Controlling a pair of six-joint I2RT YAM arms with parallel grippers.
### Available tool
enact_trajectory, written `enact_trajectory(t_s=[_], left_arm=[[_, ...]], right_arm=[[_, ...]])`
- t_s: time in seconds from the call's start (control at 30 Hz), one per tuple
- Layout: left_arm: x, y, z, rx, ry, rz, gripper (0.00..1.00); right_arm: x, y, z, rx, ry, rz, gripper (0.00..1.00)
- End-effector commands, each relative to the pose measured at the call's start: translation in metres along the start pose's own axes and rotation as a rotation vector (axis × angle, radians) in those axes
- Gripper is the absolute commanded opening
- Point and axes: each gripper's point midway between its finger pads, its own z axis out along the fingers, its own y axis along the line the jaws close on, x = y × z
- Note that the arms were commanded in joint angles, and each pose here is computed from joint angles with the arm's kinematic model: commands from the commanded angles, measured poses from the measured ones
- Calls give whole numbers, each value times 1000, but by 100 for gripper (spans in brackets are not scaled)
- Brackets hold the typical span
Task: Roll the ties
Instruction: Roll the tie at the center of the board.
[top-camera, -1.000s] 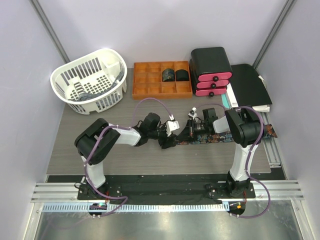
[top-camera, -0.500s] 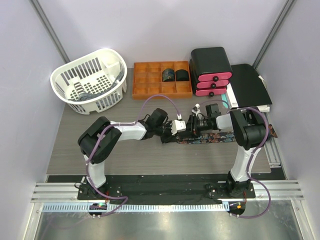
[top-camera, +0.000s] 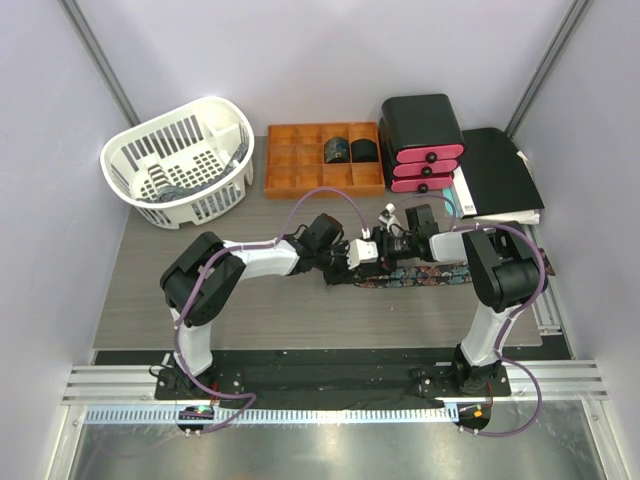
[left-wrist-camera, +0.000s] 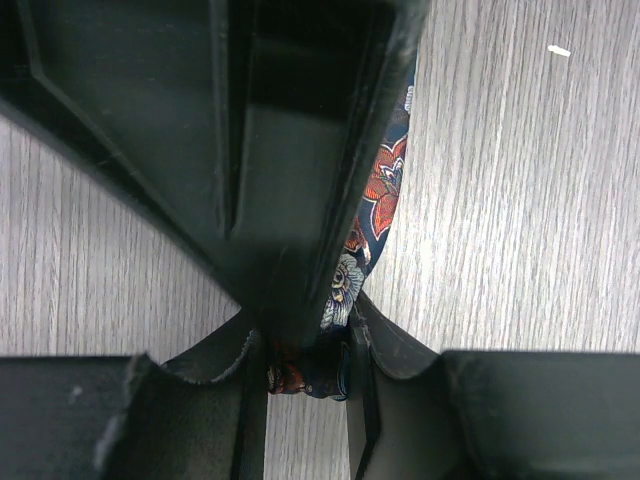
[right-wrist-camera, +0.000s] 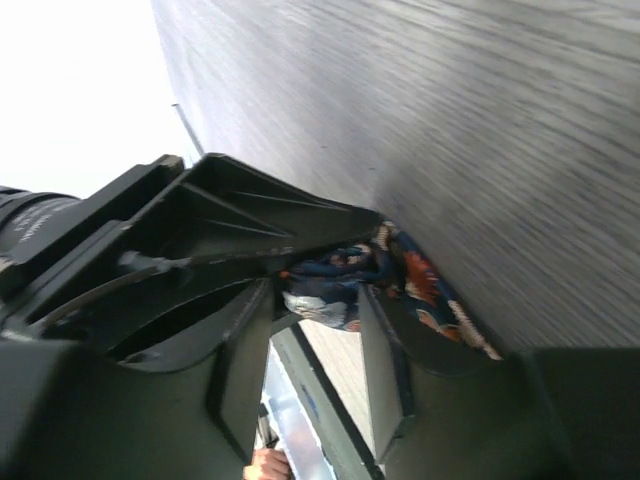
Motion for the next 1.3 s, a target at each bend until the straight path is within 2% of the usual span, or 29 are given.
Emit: enact_trajectory(t_s=[0.0,0.1,0.2,0.27,0.3,0.33,0.4,0.43,0.47,0.67,0.9,1.07,1.17,1.27], left_arm=[[72,-23,2,52,244,-68,25],[76,-23,2,50,258,-74,25],[76,-19,1,35,263,-81,26],[72,-17,-2,24,246,-107,34],[68,-12,-6,15,226,-129,41],[64,-12,-8,13,203,-170,55],[43,-6,-18,11,89,-195,63],[36,-5,-21,7,56,-202,73],[22,-3,-27,-5,-3,-206,75],[-8,-6,-37,23,-129,-193,81],[-21,-6,-14,59,-204,-151,83],[-24,-12,9,96,-208,-122,80],[-16,-10,21,94,-166,-105,70],[-1,-10,22,85,-76,-93,48]], right_arm=[[2,-13,1,76,6,-32,37],[6,-17,-1,97,19,-23,12],[6,-19,-3,104,22,-23,1],[7,-26,-5,109,24,-22,1],[5,-30,-8,113,20,-12,1],[6,-35,-9,117,25,-8,1],[7,-49,-11,125,28,-3,1],[8,-52,-11,120,34,-1,1],[9,-54,-11,118,40,1,1],[11,-76,-17,145,38,13,1],[10,-84,-20,174,27,12,1],[10,-86,-17,182,35,23,1],[10,-84,-14,178,36,28,1],[5,-77,-8,164,21,29,4]])
